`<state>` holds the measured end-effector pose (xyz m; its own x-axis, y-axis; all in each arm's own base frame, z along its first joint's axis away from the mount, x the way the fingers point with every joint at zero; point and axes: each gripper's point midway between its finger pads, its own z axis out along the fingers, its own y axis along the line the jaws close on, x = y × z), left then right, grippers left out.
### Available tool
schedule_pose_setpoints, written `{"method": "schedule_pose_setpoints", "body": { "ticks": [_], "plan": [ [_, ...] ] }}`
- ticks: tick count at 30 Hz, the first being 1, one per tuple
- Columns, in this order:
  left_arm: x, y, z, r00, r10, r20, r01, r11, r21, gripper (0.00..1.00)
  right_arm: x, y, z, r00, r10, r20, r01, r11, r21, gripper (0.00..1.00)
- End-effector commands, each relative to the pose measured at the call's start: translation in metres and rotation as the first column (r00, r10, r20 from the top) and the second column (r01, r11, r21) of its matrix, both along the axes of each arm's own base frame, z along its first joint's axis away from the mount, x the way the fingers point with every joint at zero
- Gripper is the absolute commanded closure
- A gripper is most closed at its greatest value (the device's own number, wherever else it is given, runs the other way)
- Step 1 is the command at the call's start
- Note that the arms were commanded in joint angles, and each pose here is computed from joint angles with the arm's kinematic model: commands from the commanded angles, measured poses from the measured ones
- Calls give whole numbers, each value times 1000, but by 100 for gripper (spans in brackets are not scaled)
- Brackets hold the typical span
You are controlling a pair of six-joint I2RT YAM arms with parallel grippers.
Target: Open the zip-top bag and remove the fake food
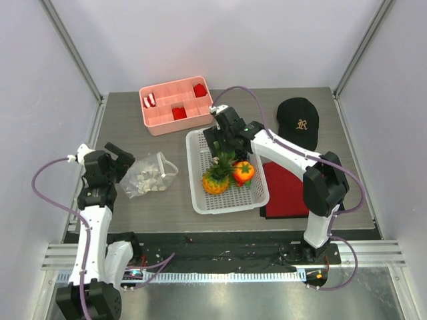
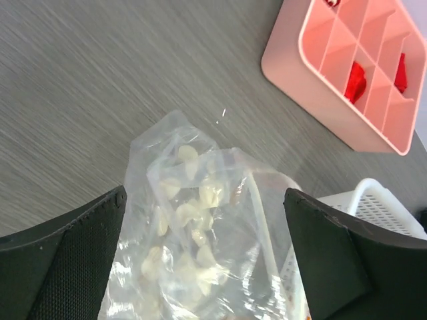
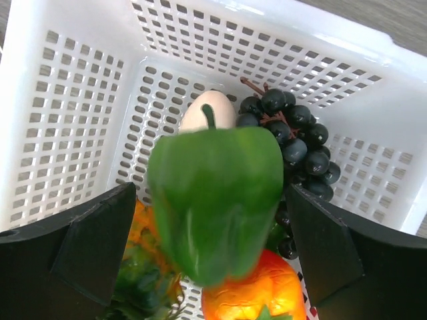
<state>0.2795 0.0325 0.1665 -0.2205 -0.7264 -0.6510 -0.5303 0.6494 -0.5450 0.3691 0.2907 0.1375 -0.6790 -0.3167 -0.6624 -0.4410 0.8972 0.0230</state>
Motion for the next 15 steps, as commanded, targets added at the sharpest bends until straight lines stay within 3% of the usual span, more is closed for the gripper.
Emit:
{"method": "schedule_pose_setpoints", "body": {
  "ticks": [1,5,9,12,15],
  "plan": [
    [-21,7,35,999,-31,-16,33,992,123,0,18,3,37,989,-54,137,49,998,38,0],
    [-26,-22,67,985,-159,71,153,985,83,0,11,1,49,988,-85,131,73,993,91,0],
    [-36,-67,100,924,-327,197,331,944,14,0,-10,-13,68,983,-126,132,104,982,158,0],
    [-52,-109,127,826,-480,296,504,864,-6,0,-34,-33,98,974,-166,153,128,965,230,0],
    [-61,-125,154,761,-535,366,571,821,13,0,-61,-57,123,962,-208,176,150,943,296,0]
  ]
}}
